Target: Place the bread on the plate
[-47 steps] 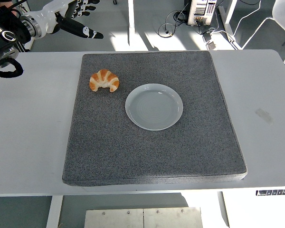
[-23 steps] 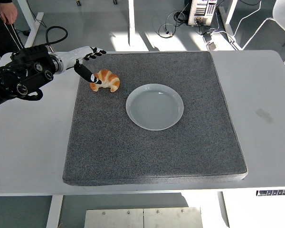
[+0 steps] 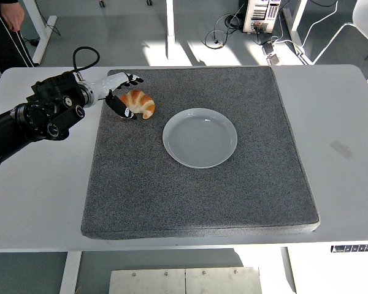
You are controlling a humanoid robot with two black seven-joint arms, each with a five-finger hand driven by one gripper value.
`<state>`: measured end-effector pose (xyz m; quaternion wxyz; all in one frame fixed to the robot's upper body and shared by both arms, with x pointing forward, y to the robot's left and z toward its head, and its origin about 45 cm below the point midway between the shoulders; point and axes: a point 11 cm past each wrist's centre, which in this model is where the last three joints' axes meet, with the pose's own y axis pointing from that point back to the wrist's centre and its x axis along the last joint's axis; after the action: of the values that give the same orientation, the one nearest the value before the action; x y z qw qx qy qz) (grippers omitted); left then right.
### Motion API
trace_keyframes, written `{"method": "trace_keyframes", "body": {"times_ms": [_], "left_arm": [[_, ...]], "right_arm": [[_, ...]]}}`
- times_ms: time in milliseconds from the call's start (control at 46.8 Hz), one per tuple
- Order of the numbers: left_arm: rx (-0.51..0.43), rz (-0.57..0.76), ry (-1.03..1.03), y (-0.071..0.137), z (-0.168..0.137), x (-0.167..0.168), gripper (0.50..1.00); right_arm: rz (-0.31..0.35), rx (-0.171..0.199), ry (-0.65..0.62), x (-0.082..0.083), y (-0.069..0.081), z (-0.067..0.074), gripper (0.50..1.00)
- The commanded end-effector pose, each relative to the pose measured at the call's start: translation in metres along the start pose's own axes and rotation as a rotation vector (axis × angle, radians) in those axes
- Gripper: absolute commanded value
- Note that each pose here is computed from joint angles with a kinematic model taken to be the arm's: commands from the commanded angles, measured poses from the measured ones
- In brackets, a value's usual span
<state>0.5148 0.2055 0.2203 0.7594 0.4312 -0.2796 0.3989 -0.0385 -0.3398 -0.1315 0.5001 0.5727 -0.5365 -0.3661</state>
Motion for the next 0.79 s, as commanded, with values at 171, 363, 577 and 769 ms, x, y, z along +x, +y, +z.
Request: {"method": "trace_keyframes", "body": {"times_ms": [171, 363, 577, 769], "left_arm": [[0.013, 0.005, 0.001, -0.0013, -0.0044, -0.0030, 0.818], [0.011, 0.006, 0.001, -0.0013, -0.0037, -0.0023, 0.719], [0.014, 0.000, 0.001, -0.0014, -0.0058, -0.0064, 0.657], [0.014, -0.001, 0.001, -0.0014, -0.0062, -0.0071, 0.599]], "right_arm": [[0.000, 0.000, 0.000, 0.0000, 0.0000, 0.0000, 1.000], [0.000, 0.000, 0.000, 0.0000, 0.0000, 0.0000, 1.000], [0.000, 0.000, 0.000, 0.0000, 0.0000, 0.0000, 1.000], [0.000, 0.000, 0.000, 0.0000, 0.0000, 0.0000, 1.000]]}}
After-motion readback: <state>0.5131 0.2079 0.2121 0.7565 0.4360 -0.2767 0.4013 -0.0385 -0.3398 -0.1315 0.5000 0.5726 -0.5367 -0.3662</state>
